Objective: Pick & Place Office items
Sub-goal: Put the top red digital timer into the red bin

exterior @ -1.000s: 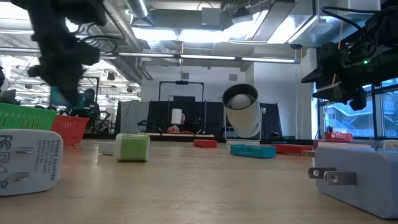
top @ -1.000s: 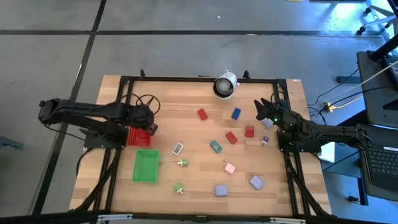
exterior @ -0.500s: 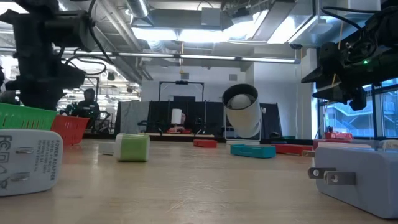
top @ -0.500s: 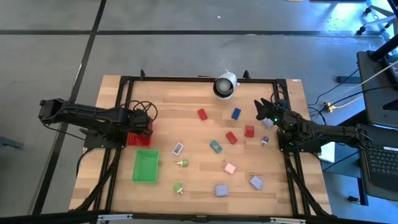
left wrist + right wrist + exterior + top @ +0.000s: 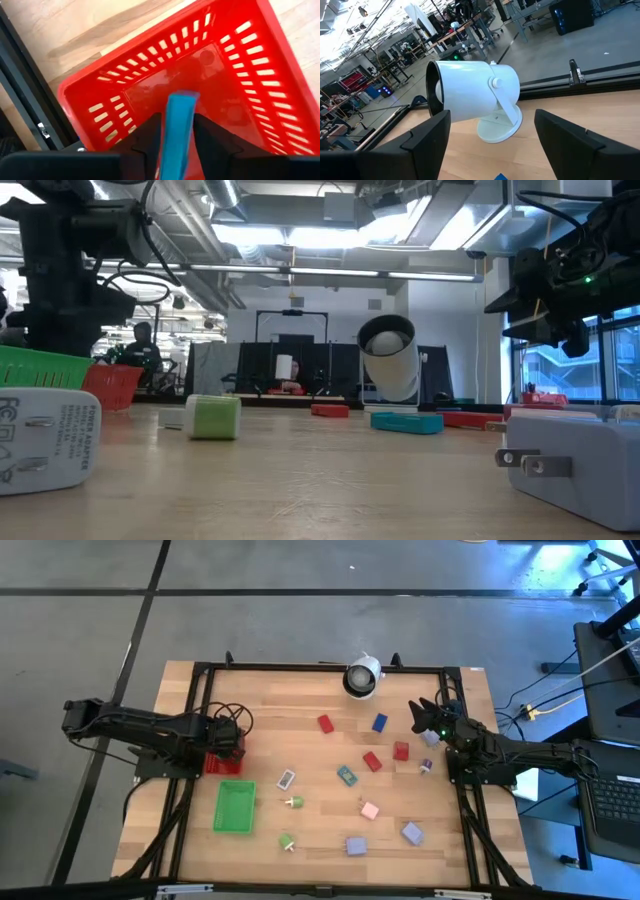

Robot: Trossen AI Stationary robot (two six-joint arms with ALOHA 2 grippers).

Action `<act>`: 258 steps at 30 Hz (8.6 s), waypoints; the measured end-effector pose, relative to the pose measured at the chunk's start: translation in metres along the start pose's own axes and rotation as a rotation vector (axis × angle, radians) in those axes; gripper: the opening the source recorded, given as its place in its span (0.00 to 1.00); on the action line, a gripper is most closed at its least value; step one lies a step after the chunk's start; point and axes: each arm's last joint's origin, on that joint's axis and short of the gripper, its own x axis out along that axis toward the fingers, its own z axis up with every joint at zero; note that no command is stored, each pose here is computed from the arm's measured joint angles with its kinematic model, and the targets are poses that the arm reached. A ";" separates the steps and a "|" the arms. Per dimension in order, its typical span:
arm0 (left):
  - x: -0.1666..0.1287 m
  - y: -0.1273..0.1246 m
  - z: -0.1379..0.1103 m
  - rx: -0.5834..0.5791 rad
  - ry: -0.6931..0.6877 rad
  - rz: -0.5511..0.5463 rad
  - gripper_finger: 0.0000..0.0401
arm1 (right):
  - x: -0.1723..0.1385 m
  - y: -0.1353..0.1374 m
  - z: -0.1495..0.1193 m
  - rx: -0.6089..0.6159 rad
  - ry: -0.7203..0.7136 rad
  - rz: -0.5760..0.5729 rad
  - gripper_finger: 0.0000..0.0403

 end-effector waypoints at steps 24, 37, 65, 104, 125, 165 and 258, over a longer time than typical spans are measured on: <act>-0.108 -0.049 0.069 0.209 -0.660 -0.293 0.43 | 0.000 0.000 0.000 0.086 -0.001 0.001 0.73; -0.086 -0.123 0.117 0.453 -0.951 -0.514 0.58 | 0.000 0.000 0.001 0.139 -0.007 0.002 0.73; 0.076 -0.169 0.193 0.837 -0.758 -0.375 0.60 | -0.001 0.005 -0.003 0.165 0.126 0.141 0.73; 0.038 -0.159 0.171 -0.137 -0.352 -0.476 0.60 | -0.001 0.005 -0.004 0.185 0.155 0.164 0.73; 0.061 -0.181 0.151 -0.312 -0.319 -0.448 0.60 | 0.000 0.005 -0.002 0.248 0.123 0.136 0.73; 0.092 -0.209 0.143 0.387 -0.583 -0.345 0.60 | -0.001 0.005 -0.004 0.053 0.142 0.177 0.73; -0.078 -0.197 0.203 0.335 -1.402 -0.888 0.38 | -0.001 0.005 -0.003 0.036 0.129 0.163 0.73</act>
